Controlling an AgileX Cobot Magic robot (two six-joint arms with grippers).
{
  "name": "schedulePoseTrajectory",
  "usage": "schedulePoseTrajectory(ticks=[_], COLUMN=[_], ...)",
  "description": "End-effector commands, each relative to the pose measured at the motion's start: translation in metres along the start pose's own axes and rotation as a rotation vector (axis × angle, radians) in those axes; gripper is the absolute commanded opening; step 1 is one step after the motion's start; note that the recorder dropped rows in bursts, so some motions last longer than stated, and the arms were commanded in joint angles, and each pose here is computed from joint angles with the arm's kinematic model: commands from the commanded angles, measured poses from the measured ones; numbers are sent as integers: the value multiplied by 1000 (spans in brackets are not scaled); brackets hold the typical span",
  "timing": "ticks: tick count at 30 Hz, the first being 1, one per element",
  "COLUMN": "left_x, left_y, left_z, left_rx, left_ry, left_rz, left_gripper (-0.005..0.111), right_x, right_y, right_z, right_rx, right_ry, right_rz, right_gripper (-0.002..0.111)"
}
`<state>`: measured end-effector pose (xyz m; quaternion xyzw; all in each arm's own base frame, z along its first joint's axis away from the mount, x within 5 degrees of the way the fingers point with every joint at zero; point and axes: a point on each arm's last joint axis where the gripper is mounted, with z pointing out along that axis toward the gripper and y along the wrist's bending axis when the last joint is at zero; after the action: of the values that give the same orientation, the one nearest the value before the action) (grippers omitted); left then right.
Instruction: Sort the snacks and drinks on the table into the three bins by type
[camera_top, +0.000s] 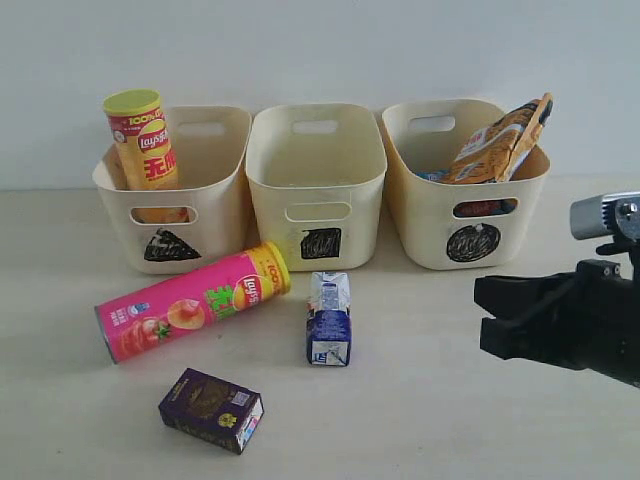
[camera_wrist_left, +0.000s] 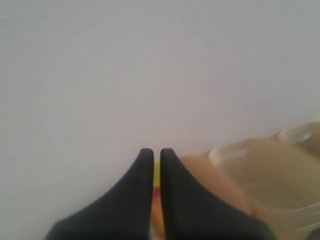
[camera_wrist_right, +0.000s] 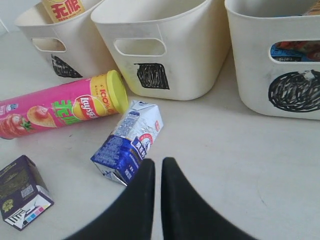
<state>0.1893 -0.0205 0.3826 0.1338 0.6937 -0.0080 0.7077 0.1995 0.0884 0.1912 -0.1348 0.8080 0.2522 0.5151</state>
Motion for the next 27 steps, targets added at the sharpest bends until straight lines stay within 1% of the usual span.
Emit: schedulePoseTrajectory(ticks=[1,5,6,7,8,9,10,11,12,13,14,17,19,20,22,23,26,27], left_x=[22,41,49,51,56,57,56,58,54,56,56,59,63,64,66,67,73,76], left_y=[24,32,36,40,44,46,46,45,39,32,23,-1,-16,-24,-38,-45,-60,-65], left_z=[24,39,42,45,46,51,57,64,71,78,84,94,98,100,104,107,114,116], left_rx=[-215,-291,-326,-364,-417,-431,-418,-371,-291,-186,-72,198,331,400,534,576,619,638], left_ry=[154,259,320,373,462,570,674,759,835,896,954,1085,1105,1094,1050,1036,1028,1030], left_rz=[95,133,153,167,148,160,153,156,81,90,70,32,35,62,165,194,226,244], left_gripper=[4,4,4,4,4,4,4,4,4,4,4,4,4,4,4,4,5,7], right_x=[0,0,0,0,0,0,0,0,0,0,1,1,1,1,1,1,1,1], right_y=[1,1,1,1,1,1,1,1,1,1,1,1,1,1,1,1,1,1], right_z=[-1,-1,-1,-1,-1,-1,-1,-1,-1,-1,-1,-1,-1,-1,-1,-1,-1,-1], right_rx=[-8,-8,-9,-9,-9,-9,-9,-9,-9,-9,-6,-6,-6,-6,-6,-6,-6,-6], right_ry=[-3,-1,-2,-2,-2,-2,-2,-2,-2,-2,2,2,2,2,2,2,2,2], right_rz=[-11,-13,-16,-16,-18,-18,-18,-18,-18,-18,-18,-18,-18,-18,-18,-18,-18,-18], right_gripper=[1,1,1,1,1,1,1,1,1,1,1,1,1,1,1,1,1,1])
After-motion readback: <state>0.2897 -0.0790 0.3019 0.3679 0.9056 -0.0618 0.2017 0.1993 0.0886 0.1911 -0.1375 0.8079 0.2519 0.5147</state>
